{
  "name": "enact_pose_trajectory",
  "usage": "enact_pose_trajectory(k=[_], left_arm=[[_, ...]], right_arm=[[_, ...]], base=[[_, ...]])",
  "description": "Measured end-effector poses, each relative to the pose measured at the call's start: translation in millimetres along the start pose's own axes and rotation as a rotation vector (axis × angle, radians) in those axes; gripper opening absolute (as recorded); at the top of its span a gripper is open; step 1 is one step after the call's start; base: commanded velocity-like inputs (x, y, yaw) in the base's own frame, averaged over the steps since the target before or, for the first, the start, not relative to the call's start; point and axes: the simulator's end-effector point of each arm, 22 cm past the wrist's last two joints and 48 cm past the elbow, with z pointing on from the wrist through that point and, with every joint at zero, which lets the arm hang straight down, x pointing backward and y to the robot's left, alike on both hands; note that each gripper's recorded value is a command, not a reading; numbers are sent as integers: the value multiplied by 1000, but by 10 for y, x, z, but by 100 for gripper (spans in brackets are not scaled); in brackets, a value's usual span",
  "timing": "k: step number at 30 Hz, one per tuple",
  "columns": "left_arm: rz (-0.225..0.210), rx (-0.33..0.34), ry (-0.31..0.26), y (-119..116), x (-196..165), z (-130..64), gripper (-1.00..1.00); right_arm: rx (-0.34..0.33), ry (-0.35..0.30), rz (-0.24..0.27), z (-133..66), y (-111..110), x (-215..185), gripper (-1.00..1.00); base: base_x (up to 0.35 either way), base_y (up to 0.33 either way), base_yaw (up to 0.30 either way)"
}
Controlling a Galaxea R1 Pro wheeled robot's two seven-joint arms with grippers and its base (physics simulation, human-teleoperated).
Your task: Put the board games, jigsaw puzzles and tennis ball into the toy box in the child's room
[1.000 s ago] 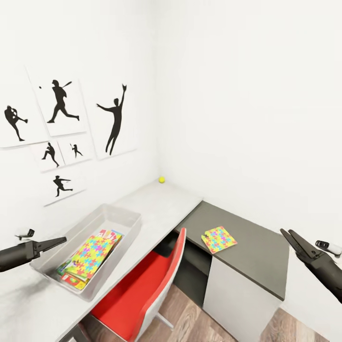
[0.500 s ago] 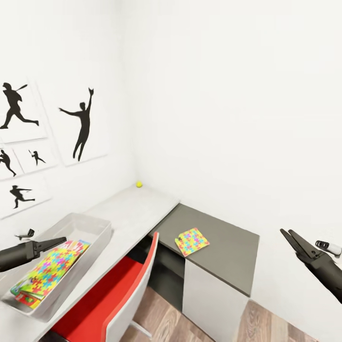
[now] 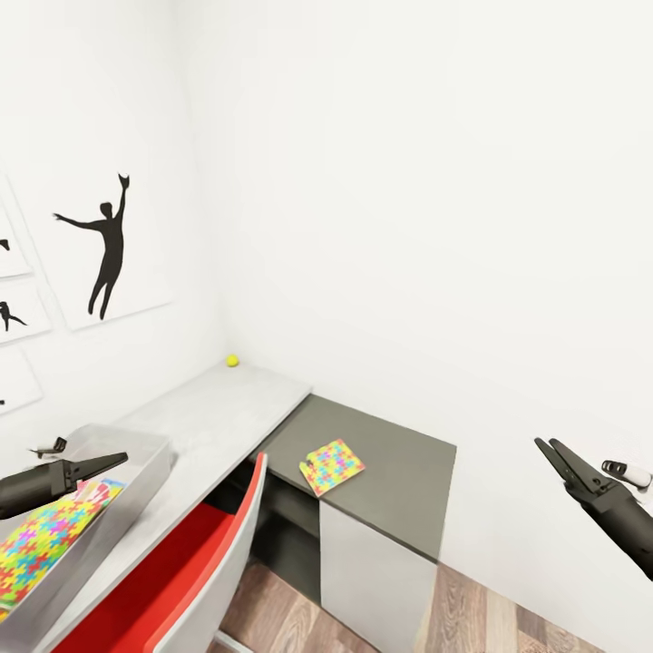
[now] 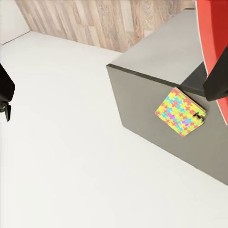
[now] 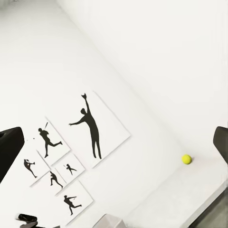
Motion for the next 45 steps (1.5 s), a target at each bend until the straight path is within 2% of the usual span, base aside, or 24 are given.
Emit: enact_pose_trajectory(k=[9, 45], left_arm=[[2, 1, -1, -10, -6, -4, 100], [1, 2, -2, -11, -3, 2, 100]], right_arm=[[77, -8, -17, -1, -162, -26, 100], [70, -8, -25, 16, -128, -37, 100]], base=[[0, -1, -29], [0, 0, 0]])
